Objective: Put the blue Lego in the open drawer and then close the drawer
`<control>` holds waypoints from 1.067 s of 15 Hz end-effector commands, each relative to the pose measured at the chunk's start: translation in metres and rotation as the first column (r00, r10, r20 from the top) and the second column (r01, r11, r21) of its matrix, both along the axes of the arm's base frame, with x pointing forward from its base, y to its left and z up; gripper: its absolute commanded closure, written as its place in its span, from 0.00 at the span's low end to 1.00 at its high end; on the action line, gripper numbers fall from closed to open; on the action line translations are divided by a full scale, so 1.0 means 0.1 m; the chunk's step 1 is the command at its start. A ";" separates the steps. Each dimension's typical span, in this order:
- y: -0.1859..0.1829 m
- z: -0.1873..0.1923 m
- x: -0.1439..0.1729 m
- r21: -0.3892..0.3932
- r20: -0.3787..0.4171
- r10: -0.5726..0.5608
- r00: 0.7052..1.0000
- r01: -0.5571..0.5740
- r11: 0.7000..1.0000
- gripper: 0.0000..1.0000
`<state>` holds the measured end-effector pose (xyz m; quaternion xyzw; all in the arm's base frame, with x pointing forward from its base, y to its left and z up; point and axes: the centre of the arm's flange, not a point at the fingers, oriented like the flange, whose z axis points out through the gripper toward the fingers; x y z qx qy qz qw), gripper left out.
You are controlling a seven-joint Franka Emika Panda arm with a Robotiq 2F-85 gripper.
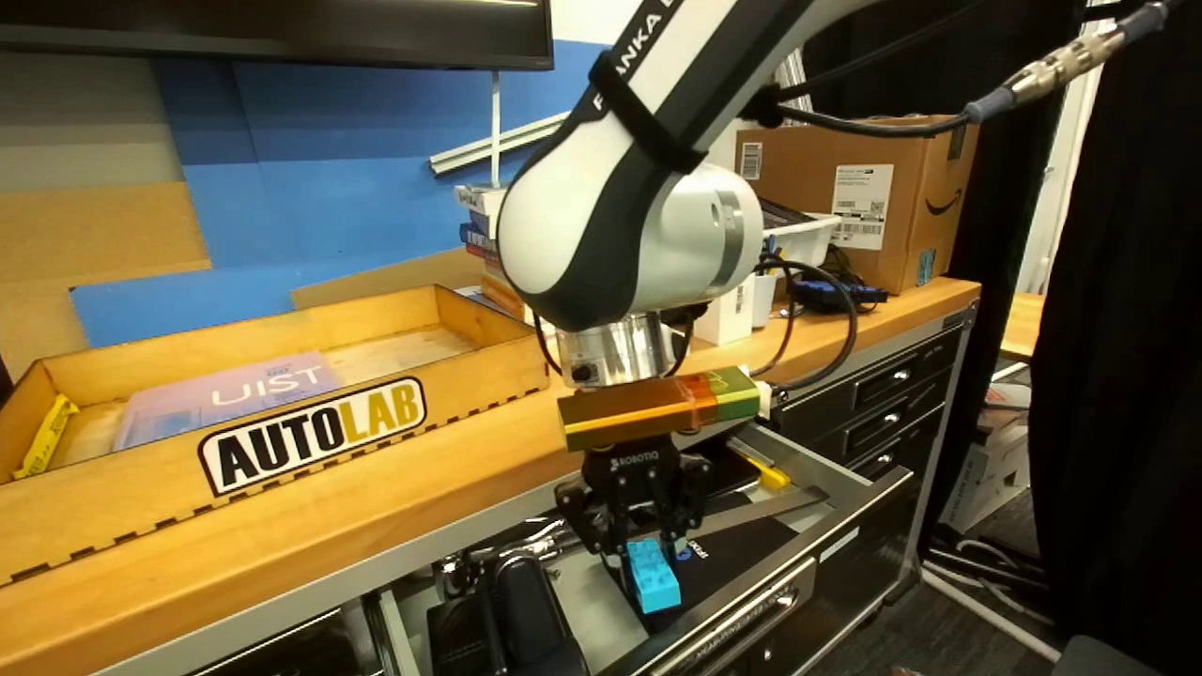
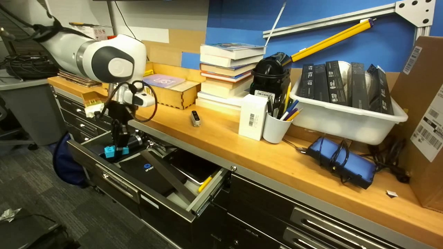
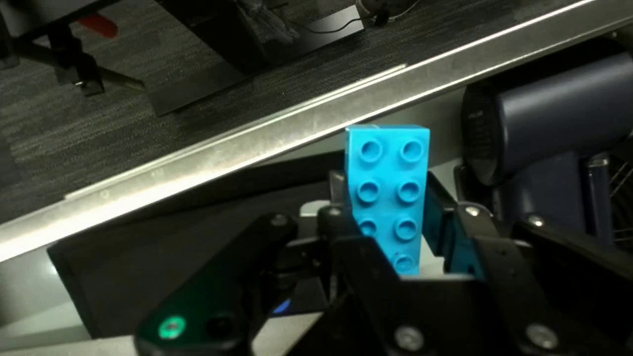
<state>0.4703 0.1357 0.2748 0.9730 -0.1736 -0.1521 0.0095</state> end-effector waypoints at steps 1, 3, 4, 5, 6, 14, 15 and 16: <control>-0.25 0.04 -0.21 0.044 0.055 -0.182 0.982 0.180 0.983 0.32; -0.34 0.06 -0.26 0.072 0.081 -0.270 0.959 0.265 0.962 0.16; -0.39 0.07 -0.29 0.088 0.097 -0.314 0.945 0.306 0.948 0.08; -0.41 0.10 -0.42 0.092 0.105 -0.331 0.938 0.322 0.942 0.01; -0.43 0.11 -0.49 0.095 0.109 -0.347 0.932 0.337 0.937 0.00; -0.40 -0.16 -0.88 0.078 -0.090 -0.083 0.993 0.090 0.993 0.00; -0.38 -0.20 -0.83 0.086 -0.119 -0.058 0.991 0.068 0.994 0.00; -0.37 -0.24 -0.79 0.094 -0.139 -0.042 0.989 0.055 0.994 0.00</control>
